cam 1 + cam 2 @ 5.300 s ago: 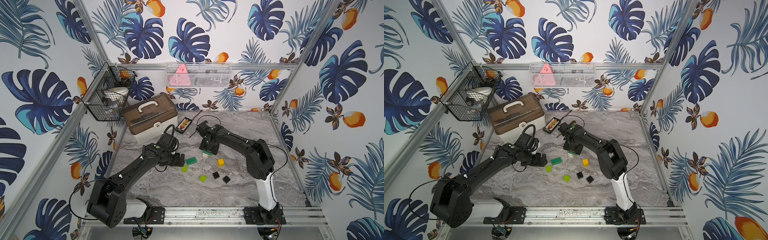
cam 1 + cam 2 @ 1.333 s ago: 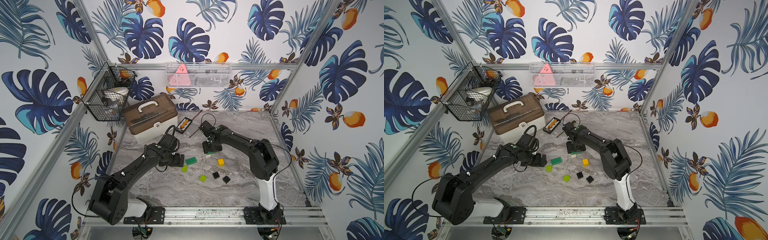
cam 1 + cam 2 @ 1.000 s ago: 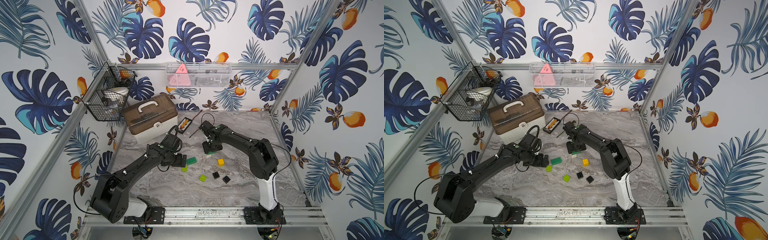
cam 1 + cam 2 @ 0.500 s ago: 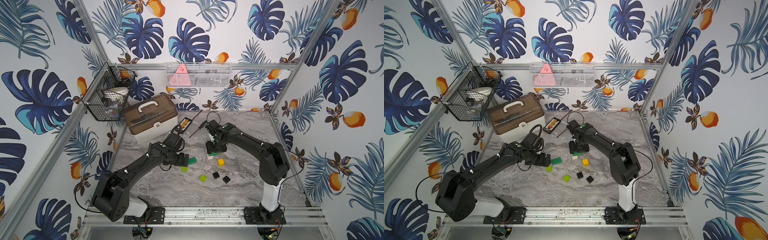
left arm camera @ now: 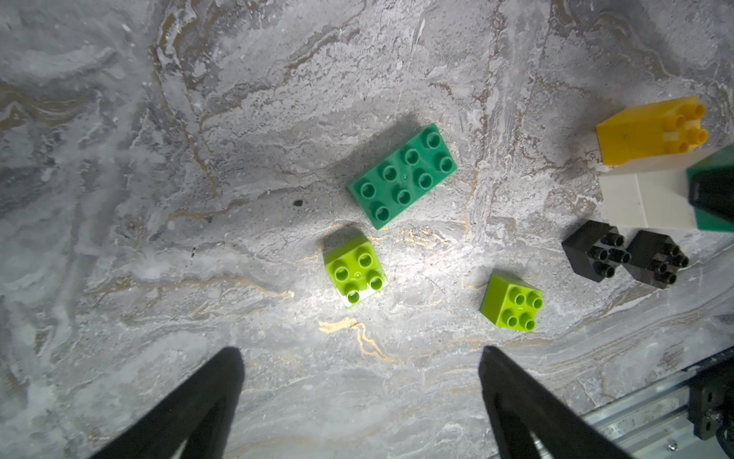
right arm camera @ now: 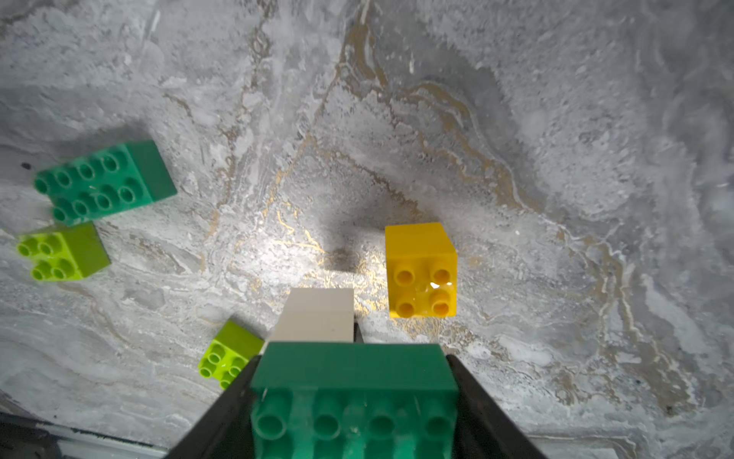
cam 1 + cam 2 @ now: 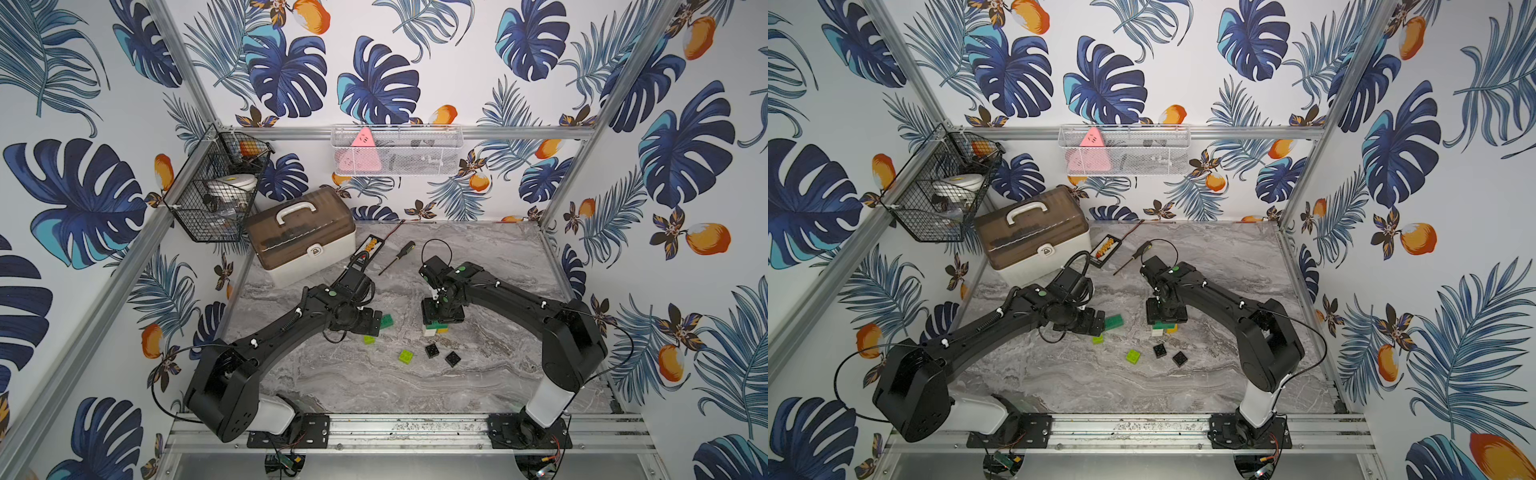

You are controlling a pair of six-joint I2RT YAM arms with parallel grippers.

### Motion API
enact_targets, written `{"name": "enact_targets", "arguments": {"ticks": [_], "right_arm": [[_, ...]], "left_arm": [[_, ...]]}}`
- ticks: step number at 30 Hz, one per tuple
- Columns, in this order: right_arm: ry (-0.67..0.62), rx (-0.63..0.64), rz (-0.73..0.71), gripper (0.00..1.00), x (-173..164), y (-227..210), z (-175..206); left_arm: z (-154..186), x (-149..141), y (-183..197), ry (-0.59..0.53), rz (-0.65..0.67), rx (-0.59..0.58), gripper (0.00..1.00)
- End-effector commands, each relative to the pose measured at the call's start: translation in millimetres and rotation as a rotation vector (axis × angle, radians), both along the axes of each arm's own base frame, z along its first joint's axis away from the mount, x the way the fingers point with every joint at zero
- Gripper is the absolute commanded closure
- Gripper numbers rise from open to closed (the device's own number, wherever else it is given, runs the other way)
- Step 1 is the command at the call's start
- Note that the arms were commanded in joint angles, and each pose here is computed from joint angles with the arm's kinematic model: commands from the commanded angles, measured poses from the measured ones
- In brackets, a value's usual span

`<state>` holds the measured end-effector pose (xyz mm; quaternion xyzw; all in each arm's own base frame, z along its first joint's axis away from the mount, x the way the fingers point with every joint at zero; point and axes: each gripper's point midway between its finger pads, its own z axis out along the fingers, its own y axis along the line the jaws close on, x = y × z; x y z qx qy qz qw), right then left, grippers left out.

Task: Assemble a giraffe with lego
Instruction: Pick up the lego brick from the center of the board.

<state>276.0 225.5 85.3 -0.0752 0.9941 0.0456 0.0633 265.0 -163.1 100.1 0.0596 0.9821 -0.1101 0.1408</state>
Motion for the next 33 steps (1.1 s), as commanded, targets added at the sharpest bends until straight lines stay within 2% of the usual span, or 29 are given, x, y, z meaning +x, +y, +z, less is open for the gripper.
{"name": "enact_targets", "arguments": {"ticks": [1,33], "right_arm": [[-0.019,0.0,0.005,0.75,7,4,-4],[-0.029,-0.047,0.039,0.75,16,0,-25]], "left_arm": [[2,-2,1,0.001,0.018,0.011,0.03],[5,-7,-12,-0.007,0.003,0.035,0.03]]}}
